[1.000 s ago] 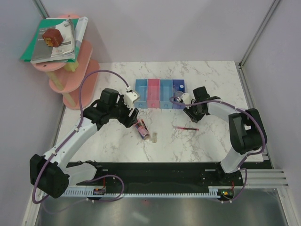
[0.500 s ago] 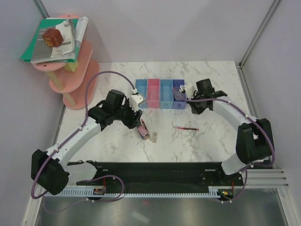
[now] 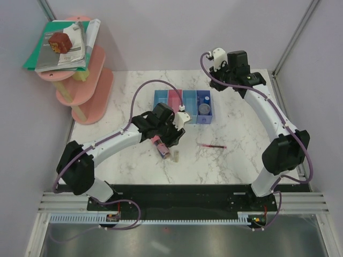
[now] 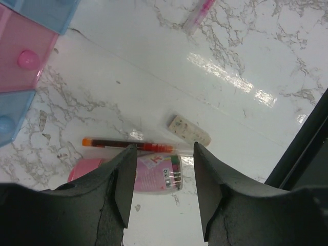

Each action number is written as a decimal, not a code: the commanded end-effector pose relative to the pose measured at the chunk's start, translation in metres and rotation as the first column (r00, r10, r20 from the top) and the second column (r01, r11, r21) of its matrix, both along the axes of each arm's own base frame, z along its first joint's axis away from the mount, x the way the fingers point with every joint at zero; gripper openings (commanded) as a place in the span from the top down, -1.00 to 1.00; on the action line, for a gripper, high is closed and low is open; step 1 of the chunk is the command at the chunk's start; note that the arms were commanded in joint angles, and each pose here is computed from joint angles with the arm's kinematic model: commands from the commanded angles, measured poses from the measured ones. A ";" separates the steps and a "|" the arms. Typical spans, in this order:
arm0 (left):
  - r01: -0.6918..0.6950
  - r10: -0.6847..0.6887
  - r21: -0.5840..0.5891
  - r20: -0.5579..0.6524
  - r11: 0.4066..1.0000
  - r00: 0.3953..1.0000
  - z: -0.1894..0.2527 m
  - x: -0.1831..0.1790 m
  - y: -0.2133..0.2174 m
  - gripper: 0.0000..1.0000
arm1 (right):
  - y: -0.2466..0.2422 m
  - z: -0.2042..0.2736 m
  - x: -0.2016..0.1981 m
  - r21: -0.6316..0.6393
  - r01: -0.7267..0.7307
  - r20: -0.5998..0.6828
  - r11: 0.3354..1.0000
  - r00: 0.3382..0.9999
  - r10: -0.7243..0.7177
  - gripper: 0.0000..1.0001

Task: Sort the stationery into containers
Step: Pick up the stationery from the center of the board.

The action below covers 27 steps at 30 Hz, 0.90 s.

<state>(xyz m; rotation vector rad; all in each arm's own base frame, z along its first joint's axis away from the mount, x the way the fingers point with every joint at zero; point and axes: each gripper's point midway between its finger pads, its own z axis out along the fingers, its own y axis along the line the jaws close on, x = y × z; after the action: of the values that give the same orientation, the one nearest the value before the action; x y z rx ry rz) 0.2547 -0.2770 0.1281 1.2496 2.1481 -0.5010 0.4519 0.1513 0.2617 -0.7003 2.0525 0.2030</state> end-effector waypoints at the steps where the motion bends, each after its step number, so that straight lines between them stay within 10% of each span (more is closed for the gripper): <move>1: -0.034 0.034 0.011 -0.014 0.999 0.999 -0.012 0.008 -0.024 -0.08 | 0.013 0.020 0.020 0.029 -0.019 0.007 0.999 1.000 0.019 1.00; 27: -0.058 0.091 0.207 -0.152 0.977 0.984 -0.099 -0.021 -0.011 -0.07 | 0.035 0.037 0.044 0.089 -0.096 0.072 0.991 0.993 0.090 0.99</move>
<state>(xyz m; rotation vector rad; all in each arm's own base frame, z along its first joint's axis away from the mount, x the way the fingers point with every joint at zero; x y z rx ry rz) 0.2431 -0.2843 0.0401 1.2888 2.3813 -0.3369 0.4904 0.1784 0.2691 -0.7445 2.0207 0.2988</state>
